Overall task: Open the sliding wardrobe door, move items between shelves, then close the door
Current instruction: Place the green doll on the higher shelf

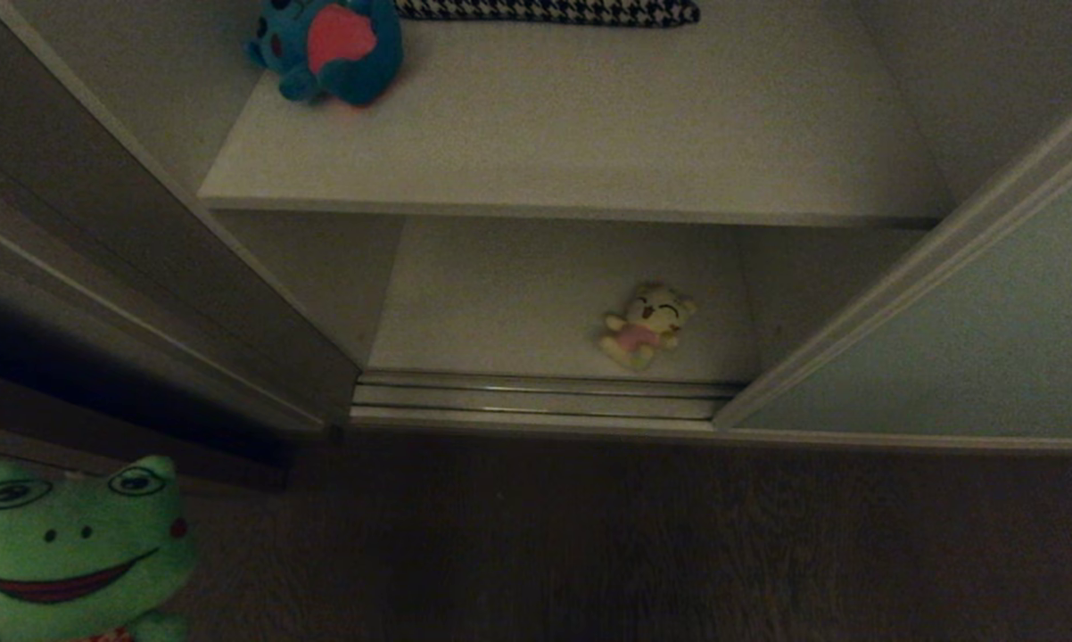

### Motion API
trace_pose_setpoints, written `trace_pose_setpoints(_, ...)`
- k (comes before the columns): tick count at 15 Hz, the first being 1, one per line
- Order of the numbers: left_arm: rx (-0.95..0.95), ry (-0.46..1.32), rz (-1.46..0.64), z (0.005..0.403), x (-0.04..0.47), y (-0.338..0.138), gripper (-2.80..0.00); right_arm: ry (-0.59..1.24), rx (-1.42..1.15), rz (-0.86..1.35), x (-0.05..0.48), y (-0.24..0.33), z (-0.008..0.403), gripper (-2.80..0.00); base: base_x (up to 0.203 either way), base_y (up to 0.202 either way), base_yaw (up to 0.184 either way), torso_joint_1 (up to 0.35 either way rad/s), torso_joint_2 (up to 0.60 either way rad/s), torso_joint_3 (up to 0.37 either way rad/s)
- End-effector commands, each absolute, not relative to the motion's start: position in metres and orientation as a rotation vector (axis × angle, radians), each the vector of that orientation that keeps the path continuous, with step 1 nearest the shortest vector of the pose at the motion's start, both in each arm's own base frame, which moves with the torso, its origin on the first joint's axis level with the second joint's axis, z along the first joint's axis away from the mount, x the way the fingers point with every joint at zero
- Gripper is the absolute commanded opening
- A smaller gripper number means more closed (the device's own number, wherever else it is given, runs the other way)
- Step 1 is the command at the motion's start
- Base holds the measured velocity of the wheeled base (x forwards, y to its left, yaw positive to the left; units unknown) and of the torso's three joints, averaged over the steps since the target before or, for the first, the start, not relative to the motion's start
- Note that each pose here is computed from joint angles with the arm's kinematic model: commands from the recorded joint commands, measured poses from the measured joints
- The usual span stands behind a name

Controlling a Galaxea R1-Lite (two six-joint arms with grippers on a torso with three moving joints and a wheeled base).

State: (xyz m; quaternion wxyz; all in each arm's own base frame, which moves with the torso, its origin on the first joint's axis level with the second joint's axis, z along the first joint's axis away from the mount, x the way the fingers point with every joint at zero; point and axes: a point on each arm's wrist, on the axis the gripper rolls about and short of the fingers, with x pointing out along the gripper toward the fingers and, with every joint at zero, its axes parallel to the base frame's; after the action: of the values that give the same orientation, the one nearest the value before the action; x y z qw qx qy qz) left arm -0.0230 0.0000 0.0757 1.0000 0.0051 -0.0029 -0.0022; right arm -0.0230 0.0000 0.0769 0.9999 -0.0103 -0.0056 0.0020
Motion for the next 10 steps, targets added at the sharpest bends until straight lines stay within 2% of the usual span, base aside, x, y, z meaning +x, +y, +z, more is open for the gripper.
trace_pose_setpoints(1,0.014,-0.002,-0.006,0.0758,-0.0227,-0.0001,-2.80,-0.012,-0.020,0.006,-0.0230,0.0000,0.0768,-2.80,0.000,0.000,0.000,-0.012,0.00,0.207)
trace_pose_setpoints(10,0.023,-0.003,-0.009,0.0758,-0.0228,-0.0001,-2.80,-0.012,-0.021,0.005,-0.0230,0.0000,0.0768,-2.80,0.000,0.000,0.000,0.002,0.00,0.203)
